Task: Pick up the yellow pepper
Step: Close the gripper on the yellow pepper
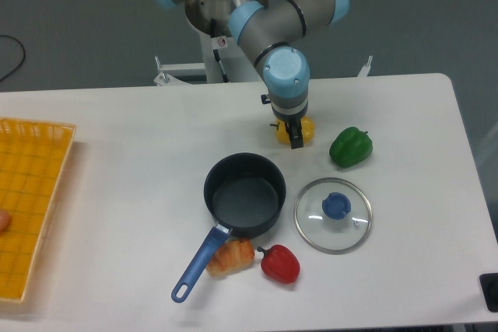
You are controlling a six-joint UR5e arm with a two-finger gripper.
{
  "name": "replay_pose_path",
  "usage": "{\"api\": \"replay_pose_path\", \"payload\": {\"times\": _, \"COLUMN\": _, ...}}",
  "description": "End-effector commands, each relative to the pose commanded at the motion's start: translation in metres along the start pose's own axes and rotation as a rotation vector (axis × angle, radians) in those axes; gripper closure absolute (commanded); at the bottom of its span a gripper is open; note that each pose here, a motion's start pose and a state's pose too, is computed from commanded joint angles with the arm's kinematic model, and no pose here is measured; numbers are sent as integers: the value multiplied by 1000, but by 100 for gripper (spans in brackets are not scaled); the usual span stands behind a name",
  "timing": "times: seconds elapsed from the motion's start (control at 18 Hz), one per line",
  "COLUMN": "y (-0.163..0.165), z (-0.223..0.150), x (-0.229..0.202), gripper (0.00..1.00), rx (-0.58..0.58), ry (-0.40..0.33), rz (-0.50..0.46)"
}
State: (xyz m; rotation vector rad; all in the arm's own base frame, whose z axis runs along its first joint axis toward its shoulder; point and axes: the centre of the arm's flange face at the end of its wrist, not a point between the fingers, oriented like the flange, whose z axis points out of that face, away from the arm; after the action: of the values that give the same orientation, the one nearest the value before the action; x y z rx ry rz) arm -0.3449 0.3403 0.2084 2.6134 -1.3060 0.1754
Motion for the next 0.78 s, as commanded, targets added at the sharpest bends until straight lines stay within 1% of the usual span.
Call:
{"api": "replay_pose_path", "payload": {"times": 0.28, "y": -1, "z": 4, "x": 1, "gripper": 0, "rx": -1, "ry": -3, "rz": -2}}
{"api": "replay_pose_path", "payload": {"times": 0.33, "y": -1, "z": 3, "x": 1, "gripper": 5, "rx": -2, "ry": -4, "rz": -2}}
{"api": "replay_pose_path", "payload": {"times": 0.44, "y": 0, "z": 2, "x": -1, "gripper": 13, "rx": -5, "ry": -8, "rz": -5}}
{"api": "replay_pose_path", "payload": {"times": 0.56, "y": 1, "z": 3, "x": -2, "gripper": 17, "rx": -4, "ry": -6, "rz": -8}}
{"api": "replay_pose_path", "payload": {"times": 0.61, "y": 1, "z": 3, "x": -2, "gripper": 22, "rx": -3, "ry": -5, "rz": -9}}
{"api": "replay_pose_path", "payload": {"times": 0.78, "y": 0, "z": 4, "x": -2, "gripper": 24, "rx": -2, "ry": -2, "rz": -30}}
